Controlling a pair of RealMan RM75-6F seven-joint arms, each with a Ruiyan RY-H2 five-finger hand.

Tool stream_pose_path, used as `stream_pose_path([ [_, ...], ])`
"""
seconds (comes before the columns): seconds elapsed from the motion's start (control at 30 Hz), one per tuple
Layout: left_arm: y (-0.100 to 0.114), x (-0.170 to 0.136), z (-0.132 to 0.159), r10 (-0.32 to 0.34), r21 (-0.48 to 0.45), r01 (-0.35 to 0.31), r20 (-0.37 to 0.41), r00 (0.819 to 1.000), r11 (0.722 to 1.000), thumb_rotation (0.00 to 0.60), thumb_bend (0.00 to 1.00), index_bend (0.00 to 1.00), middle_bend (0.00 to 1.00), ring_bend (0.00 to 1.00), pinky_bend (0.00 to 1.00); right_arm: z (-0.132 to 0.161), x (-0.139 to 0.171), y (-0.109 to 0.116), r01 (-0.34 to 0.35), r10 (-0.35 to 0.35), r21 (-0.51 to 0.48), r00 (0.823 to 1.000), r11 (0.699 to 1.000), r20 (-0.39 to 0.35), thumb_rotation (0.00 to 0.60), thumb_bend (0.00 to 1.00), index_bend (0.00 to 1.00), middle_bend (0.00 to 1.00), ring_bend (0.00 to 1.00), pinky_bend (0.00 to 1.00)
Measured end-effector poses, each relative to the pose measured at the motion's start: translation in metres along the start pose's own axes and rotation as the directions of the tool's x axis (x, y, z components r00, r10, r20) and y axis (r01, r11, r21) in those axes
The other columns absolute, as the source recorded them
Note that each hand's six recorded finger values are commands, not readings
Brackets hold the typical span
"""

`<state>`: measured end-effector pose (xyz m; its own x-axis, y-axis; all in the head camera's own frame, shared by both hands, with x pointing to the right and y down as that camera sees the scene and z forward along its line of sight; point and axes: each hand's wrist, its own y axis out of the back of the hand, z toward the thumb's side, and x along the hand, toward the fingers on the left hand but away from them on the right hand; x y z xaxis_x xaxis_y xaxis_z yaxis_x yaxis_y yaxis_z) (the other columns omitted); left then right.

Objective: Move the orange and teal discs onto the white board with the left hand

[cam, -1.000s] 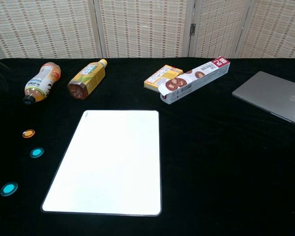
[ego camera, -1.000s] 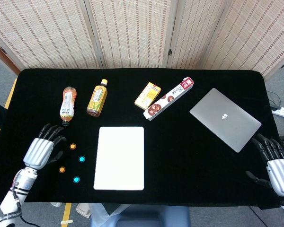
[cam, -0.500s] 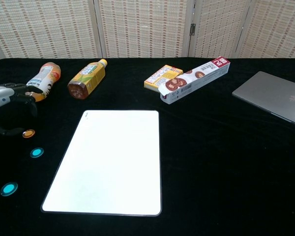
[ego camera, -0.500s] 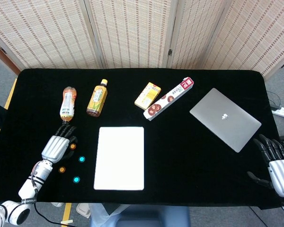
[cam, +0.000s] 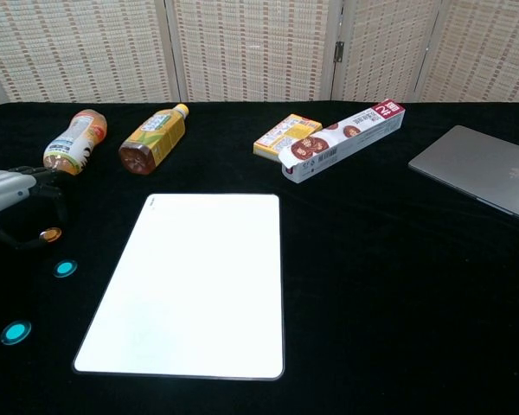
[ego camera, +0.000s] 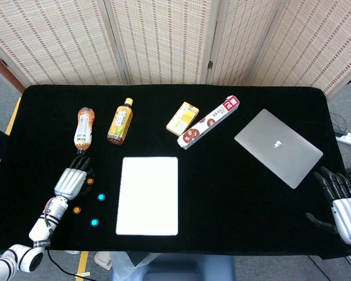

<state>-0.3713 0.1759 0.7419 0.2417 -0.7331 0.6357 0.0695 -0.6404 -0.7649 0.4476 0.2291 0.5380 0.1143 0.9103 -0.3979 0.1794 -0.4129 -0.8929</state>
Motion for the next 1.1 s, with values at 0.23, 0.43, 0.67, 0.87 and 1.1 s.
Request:
stream_pose_path([
  [0.23, -0.005, 0.004, -0.001, -0.021, 0.004, 0.021, -0.009, 1.000, 1.000, 0.600, 0.42, 0.44, 0.08, 0.00, 0.00, -0.002, 0.001, 0.000, 0.000, 0.000, -0.001, 1.000, 1.000, 0.007, 0.600, 0.21, 0.00, 0.00, 0.00, 0.00],
  [0.43, -0.007, 0.004, -0.003, -0.030, 0.001, 0.030, -0.019, 0.999, 1.000, 0.600, 0.42, 0.44, 0.08, 0.00, 0.00, -0.002, 0.001, 0.000, 0.002, -0.002, -0.001, 1.000, 1.000, 0.008, 0.600, 0.21, 0.00, 0.00, 0.00, 0.00],
  [0.67, -0.008, 0.005, -0.005, -0.038, -0.004, 0.038, -0.030, 0.999, 0.999, 0.600, 0.42, 0.44, 0.08, 0.00, 0.00, -0.003, 0.002, 0.000, 0.003, -0.003, -0.003, 1.000, 1.000, 0.006, 0.600, 0.21, 0.00, 0.00, 0.00, 0.00],
  [0.87, -0.008, 0.008, -0.005, -0.049, -0.006, 0.049, -0.038, 0.998, 0.999, 0.600, 0.42, 0.44, 0.08, 0.00, 0.00, -0.004, 0.002, 0.000, 0.003, -0.003, -0.004, 1.000, 1.000, 0.008, 0.600, 0.21, 0.00, 0.00, 0.00, 0.00],
  [1.1, -0.009, 0.011, -0.005, -0.064, 0.002, 0.064, -0.048, 0.997, 0.998, 0.600, 0.42, 0.45, 0.08, 0.00, 0.00, -0.005, 0.002, 0.000, 0.002, -0.002, -0.005, 1.000, 1.000, 0.010, 0.600, 0.21, 0.00, 0.00, 0.00, 0.00],
])
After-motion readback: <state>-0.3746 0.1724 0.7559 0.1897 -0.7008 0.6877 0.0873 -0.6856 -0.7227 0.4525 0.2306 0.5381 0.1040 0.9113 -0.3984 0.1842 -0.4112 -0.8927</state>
